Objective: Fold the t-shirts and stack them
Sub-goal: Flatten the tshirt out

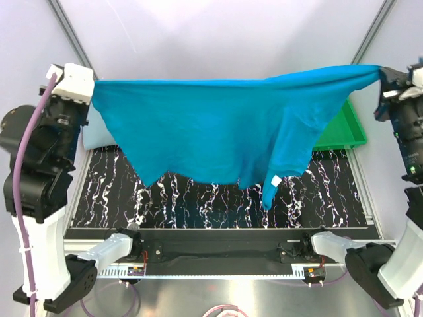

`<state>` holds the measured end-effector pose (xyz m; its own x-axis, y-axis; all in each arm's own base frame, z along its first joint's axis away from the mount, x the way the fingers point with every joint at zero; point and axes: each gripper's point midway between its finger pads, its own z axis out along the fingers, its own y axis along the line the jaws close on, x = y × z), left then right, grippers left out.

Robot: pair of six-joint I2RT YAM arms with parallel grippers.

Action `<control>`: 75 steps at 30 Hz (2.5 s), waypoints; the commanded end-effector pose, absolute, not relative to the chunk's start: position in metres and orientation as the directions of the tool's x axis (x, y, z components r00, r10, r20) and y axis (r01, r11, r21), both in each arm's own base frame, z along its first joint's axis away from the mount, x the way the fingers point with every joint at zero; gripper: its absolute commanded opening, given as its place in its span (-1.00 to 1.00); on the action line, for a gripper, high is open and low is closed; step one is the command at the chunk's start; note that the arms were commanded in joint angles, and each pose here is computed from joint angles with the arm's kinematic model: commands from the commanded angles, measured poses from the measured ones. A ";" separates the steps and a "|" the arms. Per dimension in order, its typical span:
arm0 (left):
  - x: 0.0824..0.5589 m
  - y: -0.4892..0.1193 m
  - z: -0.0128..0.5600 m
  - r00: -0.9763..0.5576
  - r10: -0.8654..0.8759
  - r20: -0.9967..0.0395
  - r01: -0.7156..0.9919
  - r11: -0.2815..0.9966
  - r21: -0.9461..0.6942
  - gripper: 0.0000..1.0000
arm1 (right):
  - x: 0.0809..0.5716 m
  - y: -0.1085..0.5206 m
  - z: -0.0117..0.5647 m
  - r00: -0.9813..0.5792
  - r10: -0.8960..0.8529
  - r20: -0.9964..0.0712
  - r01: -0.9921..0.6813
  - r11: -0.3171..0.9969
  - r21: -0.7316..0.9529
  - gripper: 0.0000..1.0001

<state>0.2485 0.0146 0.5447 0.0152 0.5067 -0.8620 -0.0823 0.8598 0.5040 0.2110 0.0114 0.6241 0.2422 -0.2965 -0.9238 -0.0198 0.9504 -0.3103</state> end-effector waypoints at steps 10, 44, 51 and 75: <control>0.343 0.009 0.494 -0.068 0.628 -0.775 -0.107 0.768 0.631 -1.00 | 0.295 -0.006 0.590 0.122 -0.424 -0.897 0.150 0.902 -0.406 -1.00; 0.421 -0.019 0.451 -0.205 0.578 -0.790 0.001 0.807 0.590 -1.00 | 0.419 0.023 0.478 -0.154 -0.298 -0.942 -0.124 0.952 -0.281 -1.00; 0.331 -0.015 0.496 -0.075 0.561 -0.824 -0.013 0.826 0.564 -1.00 | 0.306 0.012 0.499 -0.122 -0.307 -0.944 -0.111 0.949 -0.294 -1.00; 0.347 -0.010 0.442 -0.154 0.680 -0.717 0.060 0.731 0.680 -1.00 | 0.276 -0.052 0.551 0.006 -0.476 -0.879 0.274 0.846 -0.457 -1.00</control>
<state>0.3049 -0.0206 0.4761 -0.0438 0.6263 -0.7784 0.0792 0.7788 0.6222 0.2134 -0.0376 0.5762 0.1148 -0.3950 -0.9115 0.2008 0.9078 -0.3681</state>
